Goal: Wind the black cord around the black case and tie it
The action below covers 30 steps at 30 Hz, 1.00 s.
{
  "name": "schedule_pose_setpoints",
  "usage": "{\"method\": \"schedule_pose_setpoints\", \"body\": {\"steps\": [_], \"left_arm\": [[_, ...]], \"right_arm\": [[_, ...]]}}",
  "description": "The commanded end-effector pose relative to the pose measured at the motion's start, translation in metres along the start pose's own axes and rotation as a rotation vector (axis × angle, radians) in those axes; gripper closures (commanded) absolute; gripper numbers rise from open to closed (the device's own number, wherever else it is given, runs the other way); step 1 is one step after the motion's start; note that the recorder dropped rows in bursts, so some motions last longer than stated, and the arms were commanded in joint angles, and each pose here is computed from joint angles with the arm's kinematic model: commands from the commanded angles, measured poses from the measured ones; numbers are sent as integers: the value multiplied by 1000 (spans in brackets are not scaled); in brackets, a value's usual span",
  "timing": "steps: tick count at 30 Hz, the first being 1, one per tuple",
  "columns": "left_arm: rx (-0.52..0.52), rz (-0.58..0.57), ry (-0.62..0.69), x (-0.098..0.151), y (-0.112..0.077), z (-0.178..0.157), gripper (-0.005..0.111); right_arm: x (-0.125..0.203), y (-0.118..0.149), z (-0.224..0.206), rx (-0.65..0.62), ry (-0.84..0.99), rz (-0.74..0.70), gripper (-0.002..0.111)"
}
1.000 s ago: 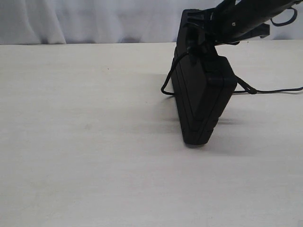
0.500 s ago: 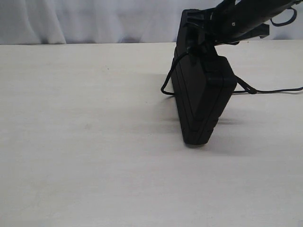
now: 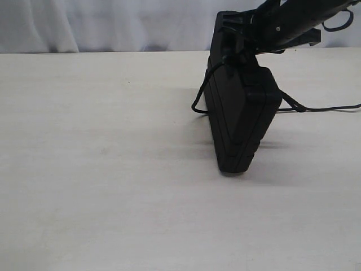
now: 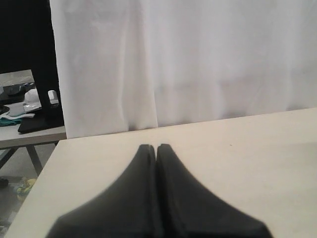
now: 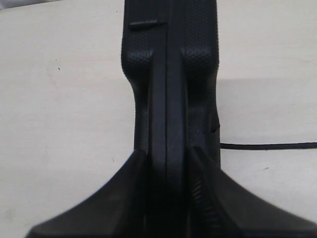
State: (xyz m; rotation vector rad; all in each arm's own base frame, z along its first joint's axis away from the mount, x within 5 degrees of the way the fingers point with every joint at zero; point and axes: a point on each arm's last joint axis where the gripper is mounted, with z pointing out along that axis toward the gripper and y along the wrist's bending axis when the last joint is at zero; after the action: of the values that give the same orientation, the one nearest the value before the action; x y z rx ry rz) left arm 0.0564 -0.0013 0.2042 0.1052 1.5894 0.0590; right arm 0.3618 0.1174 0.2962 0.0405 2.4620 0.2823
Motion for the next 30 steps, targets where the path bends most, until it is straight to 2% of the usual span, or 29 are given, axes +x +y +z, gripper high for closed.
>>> {"method": "schedule_pose_setpoints", "body": {"steps": [1, 15, 21, 30], "left_arm": [[-2, -3, 9, 2, 0, 0, 107], [0, -15, 50, 5, 0, 0, 107], [3, -18, 142, 14, -1, -1, 107], [4, -16, 200, 19, -1, -2, 107]], "right_arm": [[-6, 4, -5, -27, -46, 7, 104], [-6, 4, -5, -27, -46, 7, 104], [-6, 4, -5, -27, -46, 7, 104], [-6, 4, -5, -27, -46, 7, 104]]}}
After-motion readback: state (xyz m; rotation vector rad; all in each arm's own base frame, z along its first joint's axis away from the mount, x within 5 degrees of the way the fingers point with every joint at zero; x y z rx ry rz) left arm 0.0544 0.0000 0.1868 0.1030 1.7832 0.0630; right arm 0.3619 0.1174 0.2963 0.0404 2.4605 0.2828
